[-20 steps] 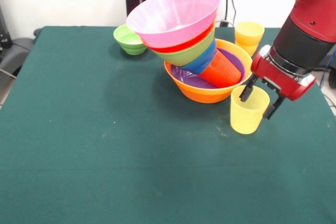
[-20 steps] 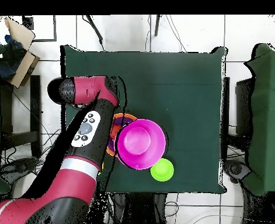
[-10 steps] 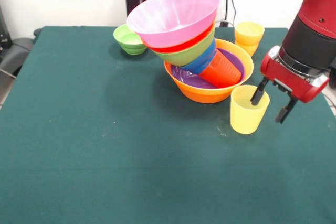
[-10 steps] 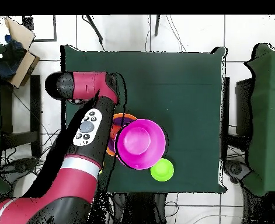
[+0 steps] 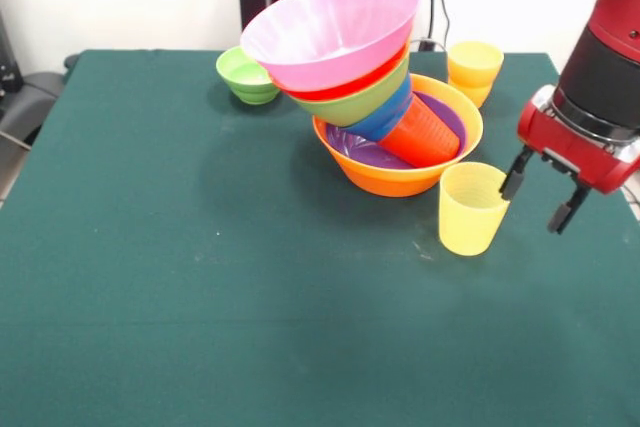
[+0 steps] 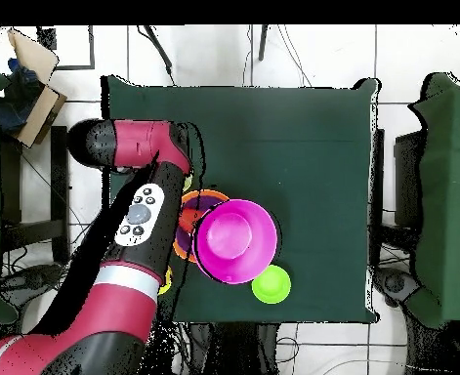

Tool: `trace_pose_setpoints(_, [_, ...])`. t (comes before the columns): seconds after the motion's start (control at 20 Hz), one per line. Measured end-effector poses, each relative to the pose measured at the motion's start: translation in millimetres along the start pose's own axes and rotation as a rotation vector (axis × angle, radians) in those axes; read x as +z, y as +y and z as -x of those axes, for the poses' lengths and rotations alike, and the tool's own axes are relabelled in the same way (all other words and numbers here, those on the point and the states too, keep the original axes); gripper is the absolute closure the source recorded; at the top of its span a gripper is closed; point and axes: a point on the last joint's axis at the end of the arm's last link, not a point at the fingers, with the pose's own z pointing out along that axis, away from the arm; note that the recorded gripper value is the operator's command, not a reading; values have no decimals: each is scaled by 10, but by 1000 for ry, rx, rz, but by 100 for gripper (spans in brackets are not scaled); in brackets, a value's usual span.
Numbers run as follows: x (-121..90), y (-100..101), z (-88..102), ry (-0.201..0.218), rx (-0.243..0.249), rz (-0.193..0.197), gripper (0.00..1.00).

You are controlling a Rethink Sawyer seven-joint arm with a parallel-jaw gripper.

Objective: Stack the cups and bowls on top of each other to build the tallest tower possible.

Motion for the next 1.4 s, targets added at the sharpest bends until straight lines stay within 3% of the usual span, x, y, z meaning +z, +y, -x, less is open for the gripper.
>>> trace_pose_setpoints(0.6, [-47, 159, -416, -13, -58, -6, 0])
trace_pose_setpoints(0.8, [39, 129, -547, -44, -88, -43, 0])
trace_pose_setpoints(1.05, [257, 32, -748, -100, -139, -122, 0])
trace_pose_setpoints(1.4, [538, -120, -846, -145, -163, -200, 0])
